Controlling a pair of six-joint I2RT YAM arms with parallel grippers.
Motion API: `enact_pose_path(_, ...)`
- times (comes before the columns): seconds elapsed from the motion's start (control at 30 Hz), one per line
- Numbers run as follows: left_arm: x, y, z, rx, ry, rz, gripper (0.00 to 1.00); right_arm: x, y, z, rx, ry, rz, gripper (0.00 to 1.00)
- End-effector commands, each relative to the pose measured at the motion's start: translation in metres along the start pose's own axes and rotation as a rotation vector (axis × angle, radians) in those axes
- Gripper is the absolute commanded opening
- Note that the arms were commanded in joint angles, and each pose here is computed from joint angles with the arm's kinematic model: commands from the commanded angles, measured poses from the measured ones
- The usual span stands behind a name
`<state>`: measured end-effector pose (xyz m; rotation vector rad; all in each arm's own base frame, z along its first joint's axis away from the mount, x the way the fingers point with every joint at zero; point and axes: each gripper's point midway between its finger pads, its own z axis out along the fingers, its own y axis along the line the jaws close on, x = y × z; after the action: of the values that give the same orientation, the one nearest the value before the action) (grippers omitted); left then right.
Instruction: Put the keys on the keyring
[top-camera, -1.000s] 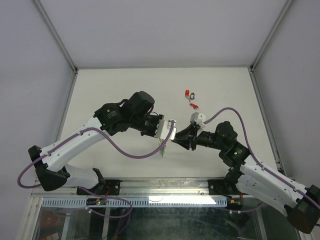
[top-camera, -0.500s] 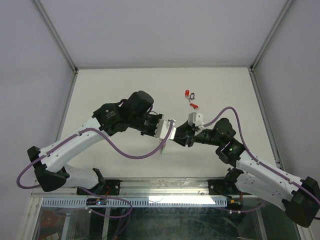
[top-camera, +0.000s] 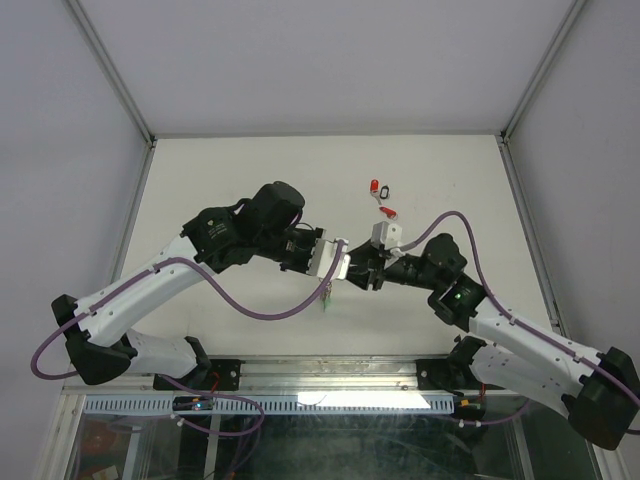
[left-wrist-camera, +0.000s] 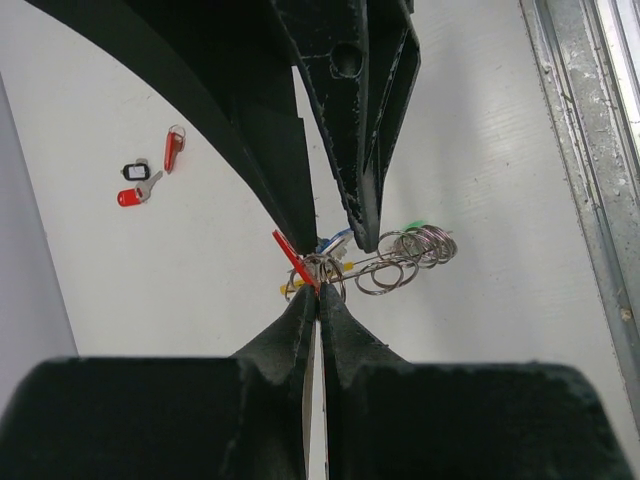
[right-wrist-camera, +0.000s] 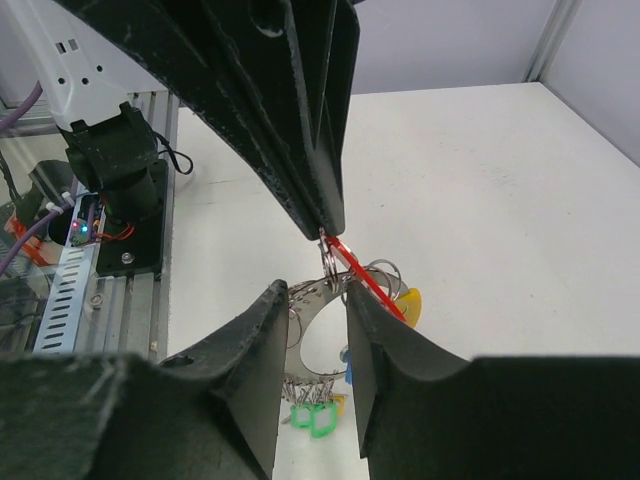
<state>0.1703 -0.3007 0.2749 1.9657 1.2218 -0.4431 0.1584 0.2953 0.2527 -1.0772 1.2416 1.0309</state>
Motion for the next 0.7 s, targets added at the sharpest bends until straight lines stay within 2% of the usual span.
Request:
enact_pose_path(0.0, -0.0337, 0.0143, -0.0182, -0.068, -0.124, 0.049, 0.0, -0.0346, -0.0083, 0.0051, 0.026, -0.083, -0.065, 0.33)
enact_pose_path(0.67, -0.0402, 0.0155, -0.0196, -0.069, -0.15, 0.055, 0.0, -0.035, -0.0054, 0.0144, -0.008, -0.092, -0.054, 0.31)
